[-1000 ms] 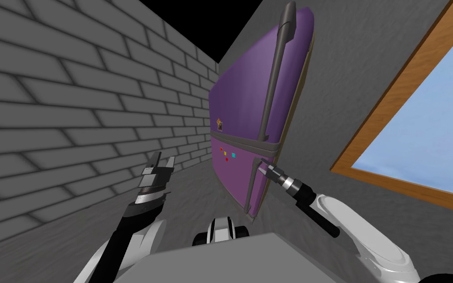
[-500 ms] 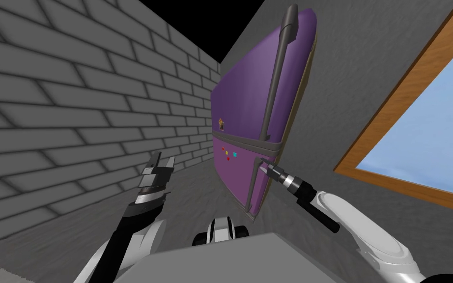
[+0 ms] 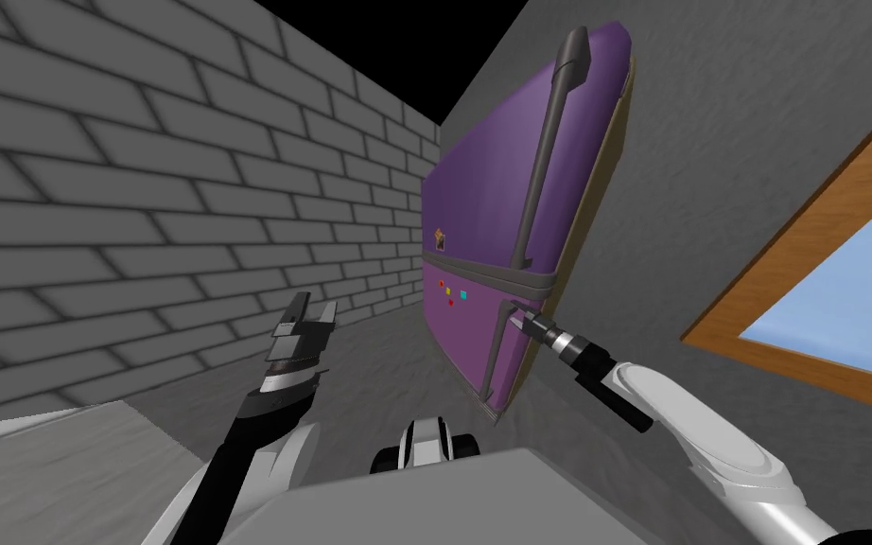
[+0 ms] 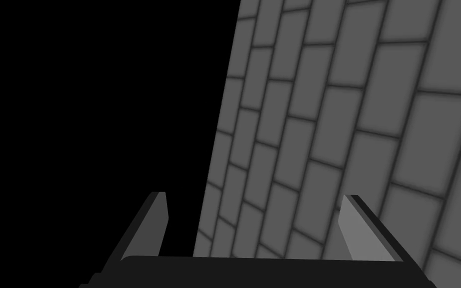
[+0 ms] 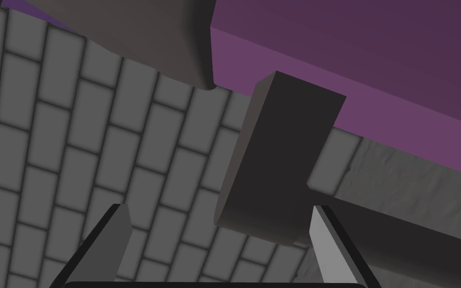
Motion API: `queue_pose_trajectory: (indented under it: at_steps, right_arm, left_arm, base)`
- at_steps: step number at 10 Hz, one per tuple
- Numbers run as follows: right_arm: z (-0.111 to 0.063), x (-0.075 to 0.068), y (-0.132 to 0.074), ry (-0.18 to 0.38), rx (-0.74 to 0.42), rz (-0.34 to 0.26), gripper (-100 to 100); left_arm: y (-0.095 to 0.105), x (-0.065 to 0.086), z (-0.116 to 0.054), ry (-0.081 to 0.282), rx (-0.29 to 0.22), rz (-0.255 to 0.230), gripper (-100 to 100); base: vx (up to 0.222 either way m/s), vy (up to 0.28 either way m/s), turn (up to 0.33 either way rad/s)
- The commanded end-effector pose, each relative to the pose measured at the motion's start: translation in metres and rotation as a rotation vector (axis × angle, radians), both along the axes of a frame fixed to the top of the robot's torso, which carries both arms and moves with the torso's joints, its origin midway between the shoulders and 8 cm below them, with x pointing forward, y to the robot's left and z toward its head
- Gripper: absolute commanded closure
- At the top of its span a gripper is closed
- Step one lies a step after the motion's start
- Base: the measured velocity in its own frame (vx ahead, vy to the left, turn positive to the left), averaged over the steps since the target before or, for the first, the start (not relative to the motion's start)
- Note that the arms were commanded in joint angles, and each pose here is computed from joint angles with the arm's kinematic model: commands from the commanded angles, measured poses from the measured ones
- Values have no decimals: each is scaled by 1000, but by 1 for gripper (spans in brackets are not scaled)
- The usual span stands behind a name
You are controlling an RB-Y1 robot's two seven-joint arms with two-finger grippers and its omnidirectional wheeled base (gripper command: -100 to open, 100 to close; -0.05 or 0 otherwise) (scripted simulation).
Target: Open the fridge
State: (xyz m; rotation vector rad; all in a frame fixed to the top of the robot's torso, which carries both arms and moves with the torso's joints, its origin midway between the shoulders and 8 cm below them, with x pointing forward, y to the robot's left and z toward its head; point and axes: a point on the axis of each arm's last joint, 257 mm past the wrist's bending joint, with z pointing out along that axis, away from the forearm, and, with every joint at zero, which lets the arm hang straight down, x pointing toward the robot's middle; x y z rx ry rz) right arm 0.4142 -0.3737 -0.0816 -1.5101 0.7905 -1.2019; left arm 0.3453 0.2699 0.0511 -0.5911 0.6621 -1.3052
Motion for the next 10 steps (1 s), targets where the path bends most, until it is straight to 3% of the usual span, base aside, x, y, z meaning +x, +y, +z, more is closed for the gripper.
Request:
queue_pose_trajectory:
  at_steps: [1,3,4,5,10]
  right_arm:
    - [1,12,-25,-4,-6,-54,-100]
    - [5,19,-48,-7,-10,-100,-100]
    - [-3,15,-41,9,-6,-80,-100]
    - [1,12,-25,-4,-6,-54,100]
    - [-4,-8,32,-3,8,61,100]
  left_arm:
    - [0,0,0,0,0,0,0]
    - [0,0,0,0,0,0,0]
    - [0,0,0,0,0,0,0]
    - [0,0,0,0,0,0,0]
    - [0,0,0,0,0,0,0]
  base:
    - [-79,38,177]
    - [-106,50,227]
    - [-73,17,-2]
    - [61,-16,-267]
    - [120,-52,-228]
